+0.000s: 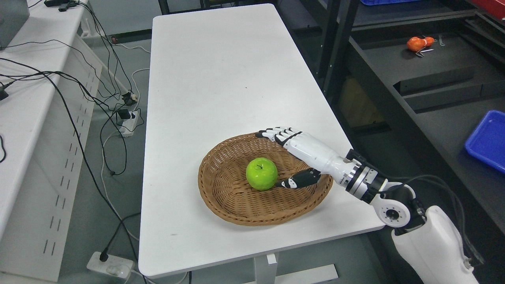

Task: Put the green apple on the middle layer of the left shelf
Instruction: 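Lower the right hand onto the green apple and close fingers around it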

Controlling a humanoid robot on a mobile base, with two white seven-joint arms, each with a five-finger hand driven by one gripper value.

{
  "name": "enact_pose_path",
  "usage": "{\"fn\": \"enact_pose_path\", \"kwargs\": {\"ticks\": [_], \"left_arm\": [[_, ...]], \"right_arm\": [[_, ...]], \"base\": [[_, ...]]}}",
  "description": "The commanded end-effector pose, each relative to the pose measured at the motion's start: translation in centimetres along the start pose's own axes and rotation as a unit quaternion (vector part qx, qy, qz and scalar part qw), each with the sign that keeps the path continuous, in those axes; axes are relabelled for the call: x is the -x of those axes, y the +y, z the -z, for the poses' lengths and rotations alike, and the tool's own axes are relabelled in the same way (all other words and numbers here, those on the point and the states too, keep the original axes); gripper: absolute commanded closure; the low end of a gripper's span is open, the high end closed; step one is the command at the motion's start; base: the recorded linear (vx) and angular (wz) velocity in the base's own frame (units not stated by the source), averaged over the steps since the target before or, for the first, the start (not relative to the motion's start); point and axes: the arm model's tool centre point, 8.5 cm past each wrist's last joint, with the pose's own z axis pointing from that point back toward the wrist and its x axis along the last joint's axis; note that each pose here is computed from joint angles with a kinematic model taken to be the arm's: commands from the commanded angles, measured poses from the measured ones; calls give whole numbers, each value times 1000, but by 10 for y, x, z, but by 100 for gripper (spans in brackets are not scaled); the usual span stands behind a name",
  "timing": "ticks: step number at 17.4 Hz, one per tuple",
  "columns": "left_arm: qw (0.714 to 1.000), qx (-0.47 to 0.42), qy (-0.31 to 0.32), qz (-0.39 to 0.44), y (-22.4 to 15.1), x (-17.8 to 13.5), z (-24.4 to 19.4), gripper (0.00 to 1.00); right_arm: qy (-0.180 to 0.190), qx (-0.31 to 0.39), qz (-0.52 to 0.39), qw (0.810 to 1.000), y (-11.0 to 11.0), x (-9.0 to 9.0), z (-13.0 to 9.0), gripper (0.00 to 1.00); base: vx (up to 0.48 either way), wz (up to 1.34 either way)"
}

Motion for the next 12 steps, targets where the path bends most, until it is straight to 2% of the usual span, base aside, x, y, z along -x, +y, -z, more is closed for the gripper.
{"fn": "enact_pose_path", "kwargs": {"ticks": [1,7,12], "left_arm": [[1000,-9,0,1,11,0,-2,0],[1000,-9,1,1,11,1,-2,0],[1000,-9,1,1,11,1,-2,0]], "right_arm": [[-58,-136,-72,986,58,-30,11,0],[-50,-191,-89,976,73,-21,8,0],[-35,-181,-89,979,60,-9,12,0]], "base": [[113,70],[86,65],[34,27]]}}
